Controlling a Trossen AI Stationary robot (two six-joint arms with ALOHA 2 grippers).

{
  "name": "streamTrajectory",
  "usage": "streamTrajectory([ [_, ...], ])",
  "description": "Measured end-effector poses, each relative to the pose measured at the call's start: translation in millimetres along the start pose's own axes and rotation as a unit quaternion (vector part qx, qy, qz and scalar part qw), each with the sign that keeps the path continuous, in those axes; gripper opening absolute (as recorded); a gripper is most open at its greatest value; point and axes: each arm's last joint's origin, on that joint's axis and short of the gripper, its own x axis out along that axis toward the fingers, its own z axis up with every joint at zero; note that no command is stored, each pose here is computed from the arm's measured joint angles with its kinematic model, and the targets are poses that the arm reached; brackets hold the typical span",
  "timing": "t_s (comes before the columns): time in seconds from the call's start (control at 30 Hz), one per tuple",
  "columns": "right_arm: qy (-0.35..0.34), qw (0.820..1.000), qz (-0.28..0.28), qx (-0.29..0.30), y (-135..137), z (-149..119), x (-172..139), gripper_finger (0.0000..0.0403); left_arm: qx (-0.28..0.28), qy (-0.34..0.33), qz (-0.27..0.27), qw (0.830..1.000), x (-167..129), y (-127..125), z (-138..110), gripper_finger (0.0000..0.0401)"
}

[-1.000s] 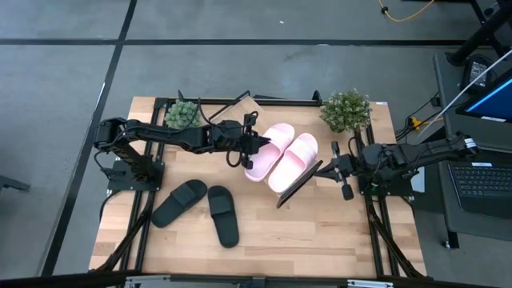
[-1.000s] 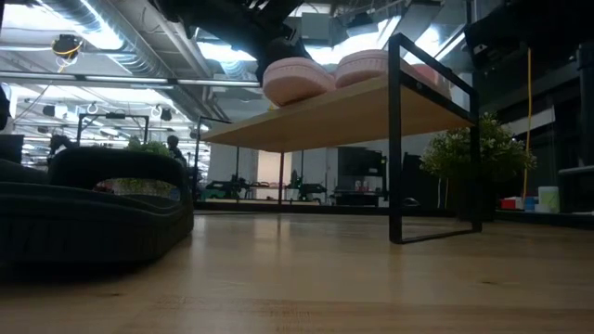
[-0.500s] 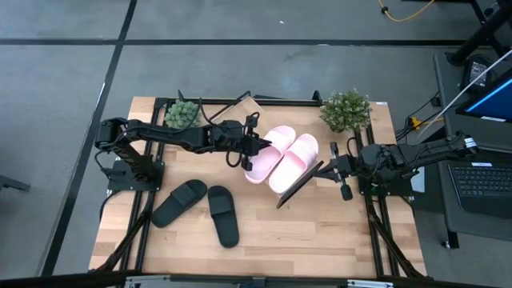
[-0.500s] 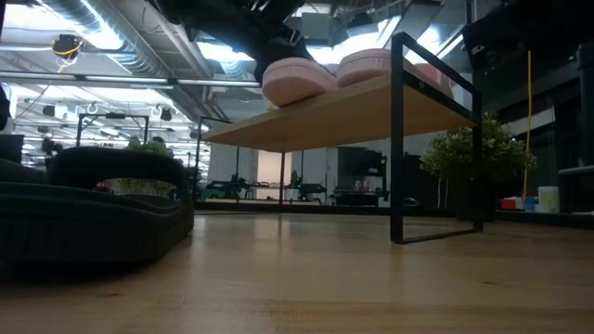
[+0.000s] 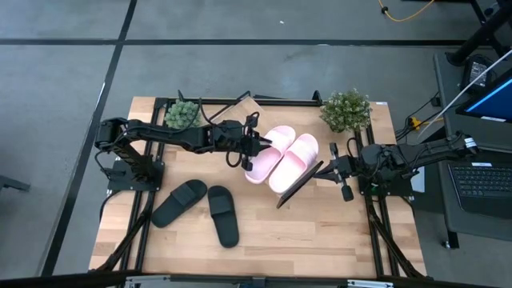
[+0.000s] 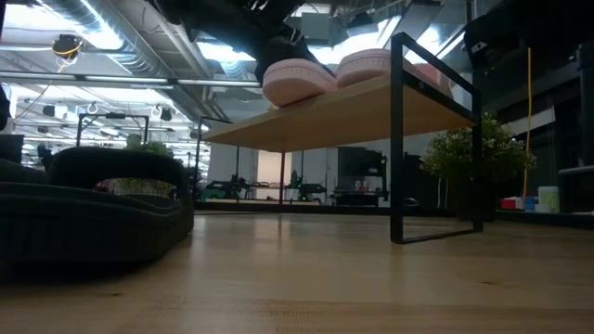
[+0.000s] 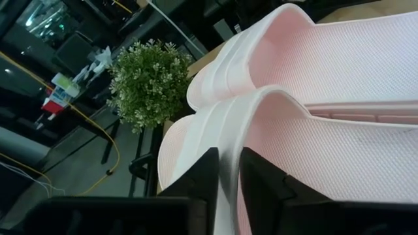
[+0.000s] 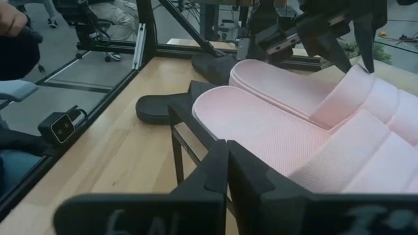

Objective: Pick and place slides into the shelf
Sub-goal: Put the pink slipper on the shelf

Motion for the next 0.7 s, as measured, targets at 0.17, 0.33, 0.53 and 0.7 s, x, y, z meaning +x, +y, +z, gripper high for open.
streamTrajectory([
  [0.17,0.000,1.000,0.001,0.001,0.0,0.0,0.0,0.0012,0.000,-0.001,0.000,1.000,0.0,0.0,0.2,0.0092],
  [0.33,0.000,1.000,0.003,0.000,0.1,-0.1,0.0,0.0012,0.000,0.022,0.030,0.999,-0.1,1.5,-1.1,0.0118],
  [0.53,0.000,1.000,0.003,0.000,0.2,-0.1,-0.1,0.0012,0.004,0.036,0.044,0.998,-0.7,-1.4,0.4,0.0129],
  [0.7,0.001,1.000,0.003,0.000,0.2,-0.1,-0.1,0.0012,0.007,0.032,0.040,0.999,-1.9,-6.1,4.4,0.0126],
])
